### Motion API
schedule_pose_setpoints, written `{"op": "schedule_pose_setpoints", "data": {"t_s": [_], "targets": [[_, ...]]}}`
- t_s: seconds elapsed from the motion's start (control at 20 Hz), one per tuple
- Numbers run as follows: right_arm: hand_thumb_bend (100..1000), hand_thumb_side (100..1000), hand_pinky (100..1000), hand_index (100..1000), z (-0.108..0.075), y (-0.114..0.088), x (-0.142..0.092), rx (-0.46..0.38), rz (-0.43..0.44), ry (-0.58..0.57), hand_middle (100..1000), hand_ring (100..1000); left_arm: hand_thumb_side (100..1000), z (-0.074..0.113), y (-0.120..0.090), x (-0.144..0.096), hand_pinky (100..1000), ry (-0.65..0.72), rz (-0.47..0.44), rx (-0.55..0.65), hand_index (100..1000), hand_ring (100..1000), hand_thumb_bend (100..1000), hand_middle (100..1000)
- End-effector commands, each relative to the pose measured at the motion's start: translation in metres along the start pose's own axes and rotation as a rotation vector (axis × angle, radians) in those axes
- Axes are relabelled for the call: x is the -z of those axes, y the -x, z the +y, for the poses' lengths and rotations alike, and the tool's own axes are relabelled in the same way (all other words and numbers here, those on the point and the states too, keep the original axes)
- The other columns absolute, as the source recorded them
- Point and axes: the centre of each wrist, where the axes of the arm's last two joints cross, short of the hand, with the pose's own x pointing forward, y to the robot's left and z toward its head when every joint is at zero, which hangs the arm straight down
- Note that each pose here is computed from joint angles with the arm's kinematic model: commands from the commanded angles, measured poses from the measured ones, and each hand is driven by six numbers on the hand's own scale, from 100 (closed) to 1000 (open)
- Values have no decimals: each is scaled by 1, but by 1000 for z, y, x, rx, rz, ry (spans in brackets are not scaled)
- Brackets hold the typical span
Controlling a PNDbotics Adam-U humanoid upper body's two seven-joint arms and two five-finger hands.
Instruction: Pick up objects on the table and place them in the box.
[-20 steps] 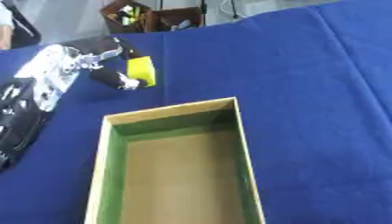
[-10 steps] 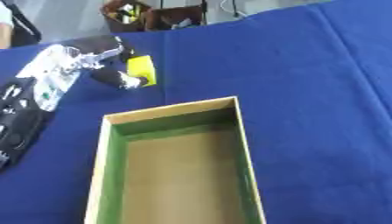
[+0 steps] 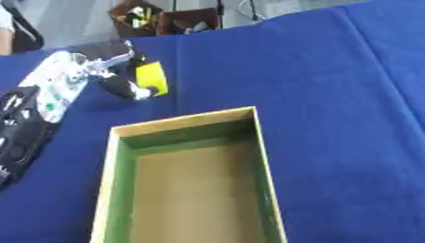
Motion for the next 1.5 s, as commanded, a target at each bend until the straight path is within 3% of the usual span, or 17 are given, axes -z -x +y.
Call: {"op": "schedule_pose_setpoints", "data": {"t_s": [0.05, 0.4, 0.45, 0.5, 0.8, 1.25, 1.5], "targets": [[147, 627, 756, 805, -3, -4, 5, -10, -24, 2, 627, 785, 472, 15, 6, -6, 393, -79, 10, -9, 544, 504, 100, 386], [133, 621, 756, 805, -7, -3, 2, -17, -15, 4, 628, 785, 428, 27, -4, -15, 352, -158, -27, -1, 528, 477, 100, 373], [136, 635, 756, 805, -8, -3, 2, -18, -13, 4, 629, 785, 486, 30, -6, -17, 346, -167, -36, 0, 524, 473, 100, 370], [128, 619, 757, 805, -9, -3, 1, -19, -10, 5, 629, 785, 428, 34, -9, -20, 341, -178, -43, -2, 523, 470, 100, 368], [114, 613, 757, 805, -15, -2, -2, -28, 1, 10, 631, 785, 371, 58, -30, -48, 323, -243, -67, 16, 508, 460, 100, 353], [100, 601, 760, 805, -25, -2, -6, -40, 13, 15, 636, 785, 335, 83, -109, -124, 316, -387, -250, 15, 504, 457, 100, 355], [100, 598, 760, 805, -27, -1, -8, -42, 20, 22, 638, 785, 331, 73, -128, -128, 309, -415, -351, -33, 497, 454, 100, 350]]}}
